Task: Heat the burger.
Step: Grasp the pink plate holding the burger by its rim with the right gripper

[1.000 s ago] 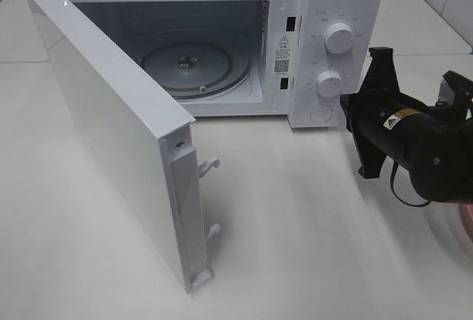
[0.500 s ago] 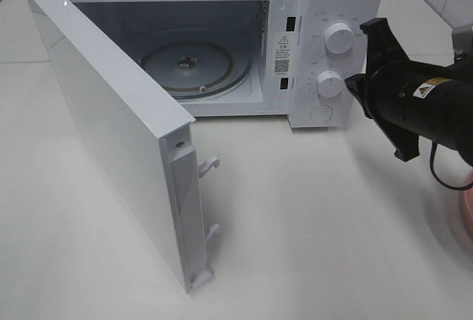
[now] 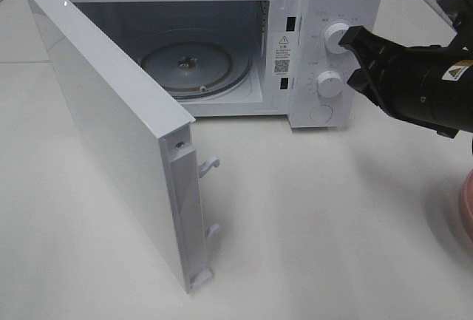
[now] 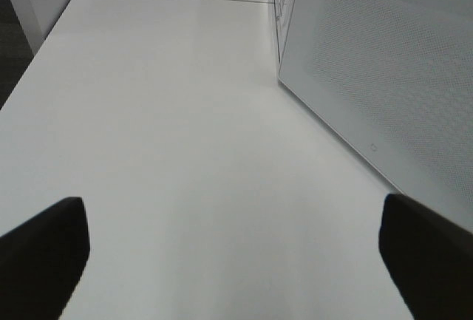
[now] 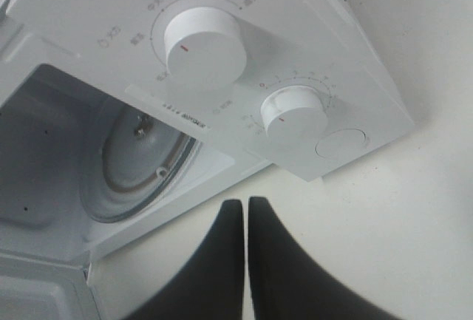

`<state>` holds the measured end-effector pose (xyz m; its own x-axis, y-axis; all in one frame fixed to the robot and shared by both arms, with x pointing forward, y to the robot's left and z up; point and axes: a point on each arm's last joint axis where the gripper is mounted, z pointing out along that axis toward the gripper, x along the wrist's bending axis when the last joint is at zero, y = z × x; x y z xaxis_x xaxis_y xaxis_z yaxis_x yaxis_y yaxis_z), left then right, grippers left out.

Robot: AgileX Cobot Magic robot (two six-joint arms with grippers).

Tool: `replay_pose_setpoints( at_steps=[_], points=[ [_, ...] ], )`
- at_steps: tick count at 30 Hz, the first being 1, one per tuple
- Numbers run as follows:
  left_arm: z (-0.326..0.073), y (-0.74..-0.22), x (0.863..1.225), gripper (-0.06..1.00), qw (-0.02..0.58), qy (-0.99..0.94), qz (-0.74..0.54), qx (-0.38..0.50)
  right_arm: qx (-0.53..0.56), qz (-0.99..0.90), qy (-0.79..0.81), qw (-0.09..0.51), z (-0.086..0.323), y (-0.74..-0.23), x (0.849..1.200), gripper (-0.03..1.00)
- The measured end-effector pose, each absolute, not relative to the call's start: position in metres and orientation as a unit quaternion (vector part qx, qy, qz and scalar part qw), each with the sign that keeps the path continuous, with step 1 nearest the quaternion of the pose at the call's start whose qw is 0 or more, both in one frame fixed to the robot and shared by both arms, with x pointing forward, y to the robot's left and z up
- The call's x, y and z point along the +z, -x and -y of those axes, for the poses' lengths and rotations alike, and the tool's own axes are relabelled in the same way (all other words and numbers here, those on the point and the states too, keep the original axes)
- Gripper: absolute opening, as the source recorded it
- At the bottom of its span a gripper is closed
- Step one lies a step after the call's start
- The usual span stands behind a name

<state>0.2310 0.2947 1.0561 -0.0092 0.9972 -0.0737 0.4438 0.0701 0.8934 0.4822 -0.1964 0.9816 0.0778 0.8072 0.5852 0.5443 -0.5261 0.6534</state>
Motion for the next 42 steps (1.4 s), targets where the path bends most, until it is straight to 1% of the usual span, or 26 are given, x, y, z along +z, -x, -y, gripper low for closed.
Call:
replay_pose_setpoints(
  at_steps=[12, 24, 28, 29, 30, 31, 32, 33, 34, 35, 36, 37, 38, 39, 40, 41, 42],
  points=[
    [-0.295, -0.231, 1.056, 0.99, 0.393, -0.584, -0.617, 0.352, 0.434, -0.593, -0.666, 0.128, 0.189, -0.474, 1.0, 0.0],
    [-0.295, -0.231, 1.056, 0.99, 0.393, -0.584, -0.617, 0.352, 0.344, -0.731, -0.582, 0.092, 0.178, -0.469, 1.015, 0.0],
    [-0.295, -0.231, 1.056, 0.99, 0.393, -0.584, -0.617, 0.352, 0.317, -0.76, -0.559, 0.093, 0.179, -0.468, 1.017, 0.0],
    [-0.295, -0.231, 1.056, 0.99, 0.393, -0.584, -0.617, 0.352, 0.298, -0.775, -0.548, 0.095, 0.18, -0.467, 1.017, 0.04],
    [-0.295, -0.231, 1.056, 0.99, 0.393, -0.584, -0.617, 0.352, 0.298, -0.775, -0.548, 0.095, 0.18, -0.467, 1.017, 0.04],
    [-0.295, -0.231, 1.056, 0.99, 0.393, -0.584, -0.617, 0.352, 0.289, -0.782, -0.544, 0.095, 0.181, -0.466, 1.017, 0.07],
    [-0.295, -0.231, 1.056, 0.99, 0.393, -0.584, -0.617, 0.352, 0.267, -0.795, -0.536, 0.1, 0.184, -0.464, 1.014, 0.17],
    [-0.295, -0.231, 1.056, 0.99, 0.393, -0.584, -0.617, 0.352, 0.267, -0.795, -0.536, 0.1, 0.184, -0.464, 1.014, 0.17],
    [-0.295, -0.231, 1.056, 0.99, 0.393, -0.584, -0.617, 0.352, 0.247, -0.805, -0.529, 0.104, 0.187, -0.463, 1.013, 0.3],
    [-0.295, -0.231, 1.056, 0.99, 0.393, -0.584, -0.617, 0.352, 0.237, -0.809, -0.527, 0.107, 0.188, -0.462, 1.012, 0.38],
    [-0.295, -0.231, 1.056, 0.99, 0.393, -0.584, -0.617, 0.352, 0.237, -0.809, -0.527, 0.107, 0.188, -0.462, 1.012, 0.38],
    [-0.295, -0.231, 1.056, 0.99, 0.393, -0.584, -0.617, 0.352, 0.217, -0.82, -0.518, 0.114, 0.191, -0.461, 1.011, 0.58],
    [-0.295, -0.231, 1.056, 0.99, 0.393, -0.584, -0.617, 0.352, 0.207, -0.824, -0.515, 0.115, 0.193, -0.46, 1.01, 0.69],
    [-0.295, -0.231, 1.056, 0.99, 0.393, -0.584, -0.617, 0.352, 0.207, -0.824, -0.515, 0.115, 0.193, -0.46, 1.01, 0.69],
    [-0.295, -0.231, 1.056, 0.99, 0.393, -0.584, -0.617, 0.352, 0.18, -0.836, -0.506, 0.117, 0.196, -0.458, 1.008, 0.84],
    [-0.295, -0.231, 1.056, 0.99, 0.393, -0.584, -0.617, 0.352, 0.153, -0.846, -0.497, 0.12, 0.2, -0.456, 1.007, 0.89],
    [-0.295, -0.231, 1.056, 0.99, 0.393, -0.584, -0.617, 0.352, 0.153, -0.846, -0.497, 0.12, 0.2, -0.456, 1.007, 0.89]
  ],
)
